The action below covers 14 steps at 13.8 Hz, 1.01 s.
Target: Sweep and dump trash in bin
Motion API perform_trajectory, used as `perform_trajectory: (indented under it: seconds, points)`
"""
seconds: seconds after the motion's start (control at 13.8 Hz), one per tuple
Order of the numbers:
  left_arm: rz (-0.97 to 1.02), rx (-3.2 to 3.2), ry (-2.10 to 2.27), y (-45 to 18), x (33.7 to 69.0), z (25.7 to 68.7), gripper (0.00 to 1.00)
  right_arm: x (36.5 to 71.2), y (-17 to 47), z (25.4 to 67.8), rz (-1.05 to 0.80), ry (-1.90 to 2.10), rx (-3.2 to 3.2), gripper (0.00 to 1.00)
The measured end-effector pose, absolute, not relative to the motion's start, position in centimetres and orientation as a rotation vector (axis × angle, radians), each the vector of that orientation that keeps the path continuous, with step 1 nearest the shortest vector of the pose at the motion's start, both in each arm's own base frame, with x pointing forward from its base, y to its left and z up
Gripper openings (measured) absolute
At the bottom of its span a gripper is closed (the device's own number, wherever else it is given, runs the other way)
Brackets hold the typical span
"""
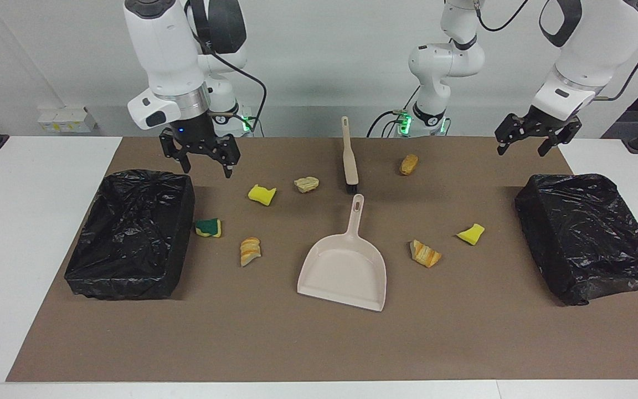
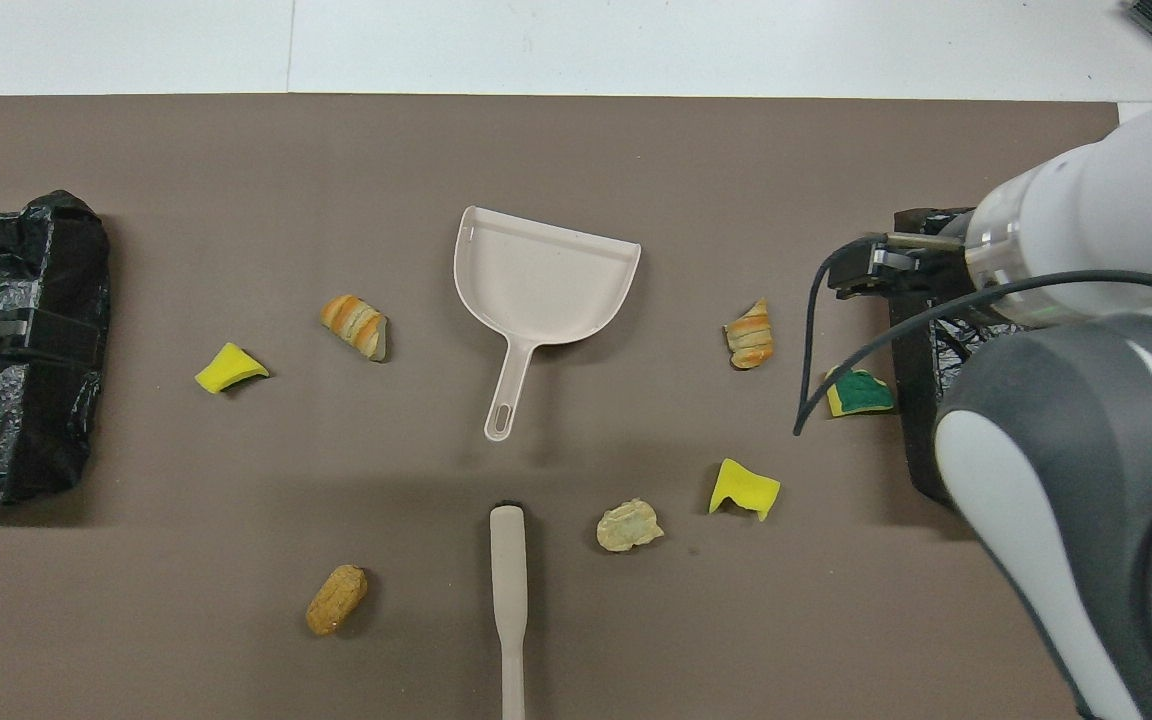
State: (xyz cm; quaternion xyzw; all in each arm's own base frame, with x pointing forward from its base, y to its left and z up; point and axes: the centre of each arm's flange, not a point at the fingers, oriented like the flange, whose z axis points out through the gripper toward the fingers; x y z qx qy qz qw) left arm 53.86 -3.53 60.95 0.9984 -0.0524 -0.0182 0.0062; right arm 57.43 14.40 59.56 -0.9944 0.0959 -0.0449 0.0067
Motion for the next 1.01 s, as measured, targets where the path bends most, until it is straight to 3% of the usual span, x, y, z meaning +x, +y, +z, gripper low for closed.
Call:
perform_trajectory:
  seconds: [0.43,1.01]
  points:
    - [-0.188,3.069,-0.218,-10.2,51.7,53.2,1.00,57.1,27.5,52.4,-0.076,0.392,-3.104,1.00]
    - [-0.148,3.034,-0.273,-21.1,39.6,44.4,1.00,57.2,34.4,48.6,-0.070,0.407,-3.093,1.00]
